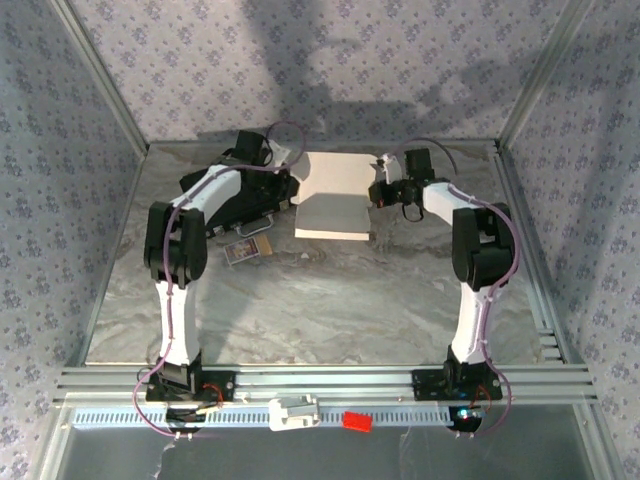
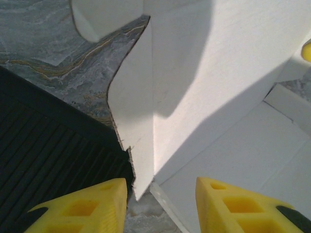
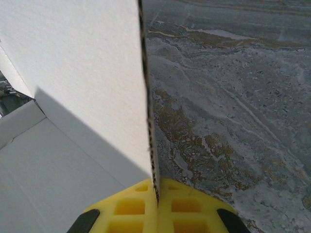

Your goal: Fold the paper box

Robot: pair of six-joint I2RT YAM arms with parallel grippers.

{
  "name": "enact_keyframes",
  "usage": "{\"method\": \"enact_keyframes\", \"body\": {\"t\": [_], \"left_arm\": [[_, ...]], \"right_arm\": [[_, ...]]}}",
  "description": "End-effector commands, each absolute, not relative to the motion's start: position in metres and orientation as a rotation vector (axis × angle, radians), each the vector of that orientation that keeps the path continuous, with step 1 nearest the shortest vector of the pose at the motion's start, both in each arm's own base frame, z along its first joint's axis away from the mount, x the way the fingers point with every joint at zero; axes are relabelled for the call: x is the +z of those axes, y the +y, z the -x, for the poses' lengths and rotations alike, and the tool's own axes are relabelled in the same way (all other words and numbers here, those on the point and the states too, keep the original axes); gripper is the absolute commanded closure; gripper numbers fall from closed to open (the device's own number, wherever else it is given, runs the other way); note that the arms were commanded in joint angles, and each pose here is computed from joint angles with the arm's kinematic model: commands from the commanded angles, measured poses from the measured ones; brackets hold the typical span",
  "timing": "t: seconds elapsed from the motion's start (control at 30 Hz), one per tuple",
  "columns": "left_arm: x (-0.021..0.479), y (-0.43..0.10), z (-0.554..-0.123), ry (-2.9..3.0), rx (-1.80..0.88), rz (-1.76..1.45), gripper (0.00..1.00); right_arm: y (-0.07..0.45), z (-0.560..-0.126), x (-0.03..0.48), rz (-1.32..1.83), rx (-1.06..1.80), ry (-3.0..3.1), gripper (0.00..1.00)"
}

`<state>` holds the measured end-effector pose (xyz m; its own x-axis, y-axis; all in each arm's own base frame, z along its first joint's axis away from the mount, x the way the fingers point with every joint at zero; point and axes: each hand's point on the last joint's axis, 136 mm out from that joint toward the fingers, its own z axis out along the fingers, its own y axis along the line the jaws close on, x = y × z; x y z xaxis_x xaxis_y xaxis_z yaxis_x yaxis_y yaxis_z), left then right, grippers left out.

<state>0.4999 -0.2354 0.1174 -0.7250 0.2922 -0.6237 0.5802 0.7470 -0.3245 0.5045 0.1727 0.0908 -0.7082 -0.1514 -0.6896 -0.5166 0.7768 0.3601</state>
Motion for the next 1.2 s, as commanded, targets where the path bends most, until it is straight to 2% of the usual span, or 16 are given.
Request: {"method": "enact_keyframes", "body": {"t": [0.0,0.3,0.47,0.63,0.73,0.93,1.17], "left_arm": [[0.119,-0.239,-0.511,2.385,-0.67,-0.688,0.58],[0.107,-0.249,-0.507,2.407,-0.728,-0.692,0.6],[0.109,-0.255,-0.508,2.399,-0.74,-0.702,0.67],[0.104,-0.252,-0.507,2.435,-0.687,-0.672,0.84],[0.108,-0.253,-0.508,2.435,-0.61,-0.672,0.86],[0.125,-0.259,-0.515,2.421,-0.466,-0.564,1.0],[0.158,-0.286,-0.522,2.273,-0.274,-0.311,1.0]], "right_arm": [[0.178,-0.506,0.088,0.495,0.804,2.346,1.0],[0.176,-0.515,0.086,0.477,0.837,2.37,1.0],[0.176,-0.516,0.085,0.474,0.844,2.377,1.0],[0.174,-0.518,0.084,0.461,0.824,2.387,1.0],[0.173,-0.518,0.086,0.456,0.797,2.387,1.0],[0.17,-0.524,0.101,0.399,0.606,2.366,1.0],[0.154,-0.524,0.137,0.18,0.292,2.155,1.0]]}}
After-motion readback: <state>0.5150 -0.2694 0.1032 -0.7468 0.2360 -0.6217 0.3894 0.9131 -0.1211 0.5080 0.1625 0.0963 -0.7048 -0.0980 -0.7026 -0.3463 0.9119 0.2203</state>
